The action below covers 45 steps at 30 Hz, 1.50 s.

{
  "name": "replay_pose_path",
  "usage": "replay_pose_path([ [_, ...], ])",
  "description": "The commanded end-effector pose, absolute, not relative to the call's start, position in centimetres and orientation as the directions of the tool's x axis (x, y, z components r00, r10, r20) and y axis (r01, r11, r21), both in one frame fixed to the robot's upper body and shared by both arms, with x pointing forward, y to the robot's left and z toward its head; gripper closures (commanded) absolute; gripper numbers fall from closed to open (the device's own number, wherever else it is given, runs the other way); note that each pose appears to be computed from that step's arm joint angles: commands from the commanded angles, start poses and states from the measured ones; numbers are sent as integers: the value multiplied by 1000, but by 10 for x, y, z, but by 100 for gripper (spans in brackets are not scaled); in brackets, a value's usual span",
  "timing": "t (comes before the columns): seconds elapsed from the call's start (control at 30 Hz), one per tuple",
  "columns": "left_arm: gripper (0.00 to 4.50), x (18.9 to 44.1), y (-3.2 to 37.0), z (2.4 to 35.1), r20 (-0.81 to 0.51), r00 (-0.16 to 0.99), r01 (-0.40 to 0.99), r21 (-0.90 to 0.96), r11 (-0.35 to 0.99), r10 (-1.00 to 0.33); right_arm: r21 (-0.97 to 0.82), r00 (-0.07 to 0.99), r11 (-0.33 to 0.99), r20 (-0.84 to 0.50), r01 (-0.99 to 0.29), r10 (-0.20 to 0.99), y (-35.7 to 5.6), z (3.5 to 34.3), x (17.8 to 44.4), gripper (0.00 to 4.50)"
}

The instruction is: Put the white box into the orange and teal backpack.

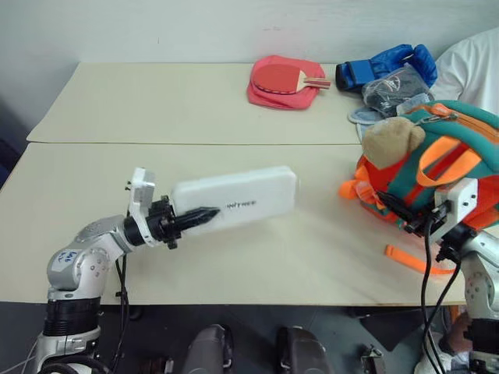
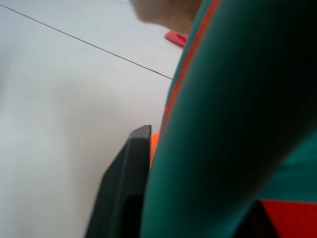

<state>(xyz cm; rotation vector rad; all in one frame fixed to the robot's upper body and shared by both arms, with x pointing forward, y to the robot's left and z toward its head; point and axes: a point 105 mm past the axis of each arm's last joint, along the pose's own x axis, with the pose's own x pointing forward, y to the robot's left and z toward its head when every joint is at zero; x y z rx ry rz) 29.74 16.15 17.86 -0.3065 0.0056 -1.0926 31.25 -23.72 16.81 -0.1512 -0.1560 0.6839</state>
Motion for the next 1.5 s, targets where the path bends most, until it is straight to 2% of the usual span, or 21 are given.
replay_pose_path([
  [0.03, 330, 310, 194, 183, 209, 616, 780, -298, 550, -760, -185, 580, 601, 157, -778, 799, -174, 185, 307, 447],
  [0.2, 330, 318, 225, 173, 217, 741, 666, -353, 657, -635, -208, 369, 419, 243, -884, 897, -97, 209, 299, 447],
  [0.33, 330, 323, 244, 171, 242, 800, 599, -381, 705, -549, -213, 214, 280, 285, -936, 934, -51, 228, 286, 447],
  [0.4, 330, 323, 248, 173, 253, 807, 590, -383, 711, -534, -186, 125, 180, 274, -966, 954, -38, 234, 272, 447],
  [0.5, 330, 321, 251, 177, 256, 814, 581, -373, 723, -522, -42, -35, -27, 205, -999, 978, -38, 233, 238, 447],
  [0.57, 330, 318, 254, 180, 266, 814, 580, -367, 727, -516, 25, -80, -84, 141, -996, 987, -45, 230, 223, 447],
  [0.63, 330, 314, 254, 185, 285, 805, 593, -359, 721, -521, 45, -65, -69, 93, -997, 994, -54, 226, 220, 447],
  [0.73, 330, 296, 255, 211, 358, 760, 646, -317, 695, -543, 59, 26, 25, 7, -998, 1000, -77, 215, 227, 447],
  [0.83, 330, 262, 244, 248, 421, 640, 759, -218, 613, -643, 63, 154, 154, -4, -986, 988, -98, 219, 243, 447],
  [0.93, 330, 246, 227, 267, 409, 549, 828, -143, 543, -729, 54, 170, 172, -33, -984, 985, -105, 216, 246, 447],
  [1.0, 330, 240, 211, 272, 349, 481, 870, -78, 486, -804, 54, 178, 180, -37, -982, 983, -106, 216, 249, 447],
  [1.07, 330, 242, 200, 269, 292, 444, 889, -29, 457, -847, 55, 179, 181, -42, -982, 983, -107, 214, 250, 447],
  [1.27, 330, 279, 182, 259, 154, 443, 881, 110, 461, -883, 54, 146, 151, -86, -987, 986, -107, 205, 249, 447],
  [1.47, 330, 272, 174, 244, -31, 300, 939, 187, 289, -953, 50, 142, 148, -97, -988, 985, -108, 203, 247, 447],
  [1.5, 330, 276, 175, 246, -65, 305, 938, 193, 288, -950, 49, 149, 155, -96, -987, 984, -109, 203, 248, 447],
])
